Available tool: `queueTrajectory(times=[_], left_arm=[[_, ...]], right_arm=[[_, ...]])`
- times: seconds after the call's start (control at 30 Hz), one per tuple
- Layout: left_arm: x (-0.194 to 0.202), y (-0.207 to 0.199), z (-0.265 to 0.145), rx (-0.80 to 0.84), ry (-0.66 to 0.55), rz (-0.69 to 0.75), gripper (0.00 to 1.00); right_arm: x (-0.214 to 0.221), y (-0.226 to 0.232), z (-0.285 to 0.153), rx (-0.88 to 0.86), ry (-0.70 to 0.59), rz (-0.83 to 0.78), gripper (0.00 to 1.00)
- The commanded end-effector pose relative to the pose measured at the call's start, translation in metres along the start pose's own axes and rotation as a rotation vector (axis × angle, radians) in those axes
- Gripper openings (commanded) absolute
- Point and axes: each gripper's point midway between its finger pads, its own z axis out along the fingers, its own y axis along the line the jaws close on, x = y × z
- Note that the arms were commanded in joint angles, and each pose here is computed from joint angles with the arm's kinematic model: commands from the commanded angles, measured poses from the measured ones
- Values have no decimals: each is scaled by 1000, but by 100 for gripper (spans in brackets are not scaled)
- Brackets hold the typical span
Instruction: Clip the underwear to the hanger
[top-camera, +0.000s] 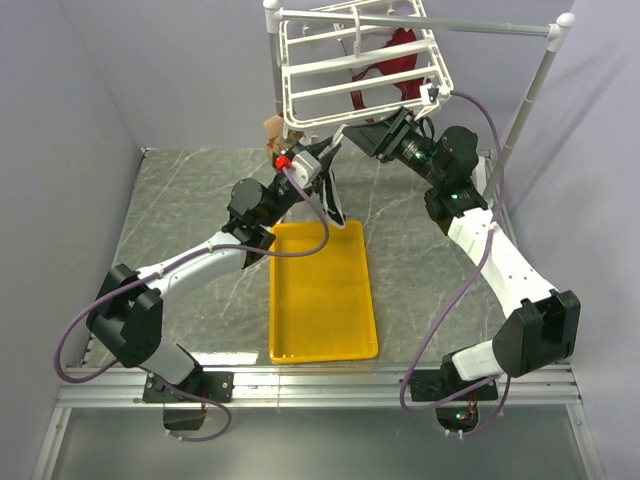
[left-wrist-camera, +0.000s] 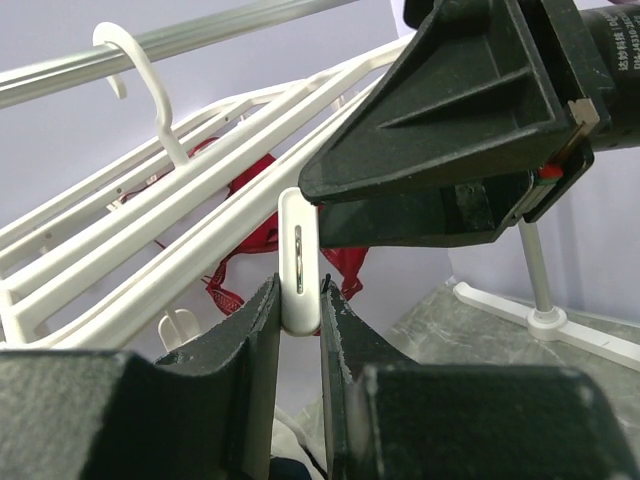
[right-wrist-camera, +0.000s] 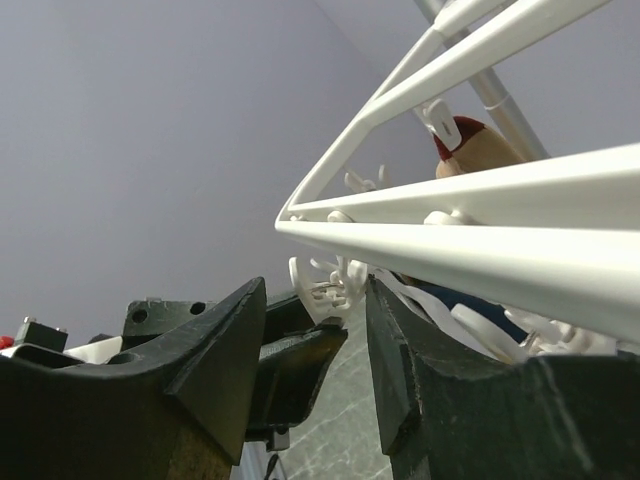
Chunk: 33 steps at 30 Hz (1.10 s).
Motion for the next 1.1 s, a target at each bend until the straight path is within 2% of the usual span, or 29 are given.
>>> queueTrajectory(times=[0.0, 0.13, 0.27, 0.33, 0.5, 0.57, 0.77, 0.9, 1.0, 1.07], left_arm=[[-24, -25, -4, 128, -108, 51, 0], [-21, -27, -3, 136, -106, 66, 0], [-21, -29, -3, 151, -112, 87, 0], [-21, -28, 0, 147, -109, 91, 0], [-23, -28, 2, 142, -115, 76, 0], [-23, -26, 3, 134, -115, 77, 0], [-24, -24, 2, 122, -114, 64, 0], [-24, -23, 5, 114, -116, 44, 0], [-26, -21, 9, 106, -118, 40, 0], [-29, -18, 11, 102, -123, 38, 0]], right_arm=[[-1, 3, 9, -46, 21, 22, 52], [-1, 2, 9, -45, 22, 30, 51], [0, 1, 9, -33, 25, 38, 57], [-1, -1, 9, -27, 16, 46, 55], [9, -17, 4, 43, -9, 168, 56], [1, -16, -1, 46, -74, 179, 57], [-6, -8, -18, 83, -140, 142, 56], [1, -21, -22, 105, -172, 177, 56], [2, -17, -27, 78, -180, 179, 56], [-8, -2, -33, 39, -206, 126, 56]])
